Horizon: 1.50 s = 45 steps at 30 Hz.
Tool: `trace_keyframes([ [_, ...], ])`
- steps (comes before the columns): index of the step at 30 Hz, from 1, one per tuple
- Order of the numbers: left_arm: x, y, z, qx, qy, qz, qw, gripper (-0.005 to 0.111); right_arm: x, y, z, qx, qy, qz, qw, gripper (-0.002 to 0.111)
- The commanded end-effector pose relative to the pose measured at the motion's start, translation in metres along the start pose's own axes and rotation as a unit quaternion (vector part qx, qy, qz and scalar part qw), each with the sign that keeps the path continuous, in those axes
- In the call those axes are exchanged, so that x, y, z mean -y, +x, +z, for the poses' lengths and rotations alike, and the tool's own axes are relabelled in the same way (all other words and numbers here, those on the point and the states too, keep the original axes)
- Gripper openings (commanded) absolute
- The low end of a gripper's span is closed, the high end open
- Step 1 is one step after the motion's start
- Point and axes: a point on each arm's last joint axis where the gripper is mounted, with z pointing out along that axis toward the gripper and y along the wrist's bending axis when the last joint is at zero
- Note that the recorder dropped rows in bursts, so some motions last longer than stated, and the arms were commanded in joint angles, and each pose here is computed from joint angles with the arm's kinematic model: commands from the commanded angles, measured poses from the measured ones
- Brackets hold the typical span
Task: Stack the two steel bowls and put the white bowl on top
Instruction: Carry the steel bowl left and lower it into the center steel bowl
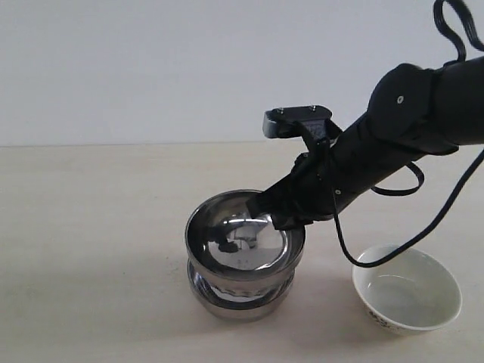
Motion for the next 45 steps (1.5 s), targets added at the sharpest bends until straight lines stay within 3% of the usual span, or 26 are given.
trace_keyframes([
  [1, 0.0, 0.001, 0.0, -0.002, -0.001, -0.003, 1.0, 0.004, 0.006, 0.005, 0.017, -0.006, 0.009, 0.002, 1.0, 0.0],
  [20, 0.0, 0.001, 0.0, -0.002, -0.001, -0.003, 1.0, 0.004, 0.017, 0.01, 0.046, -0.008, 0.03, -0.001, 1.0, 0.0],
  [45, 0.0, 0.001, 0.0, -0.002, -0.001, -0.003, 1.0, 0.004, 0.008, 0.007, 0.027, -0.011, 0.005, -0.001, 1.0, 0.0],
])
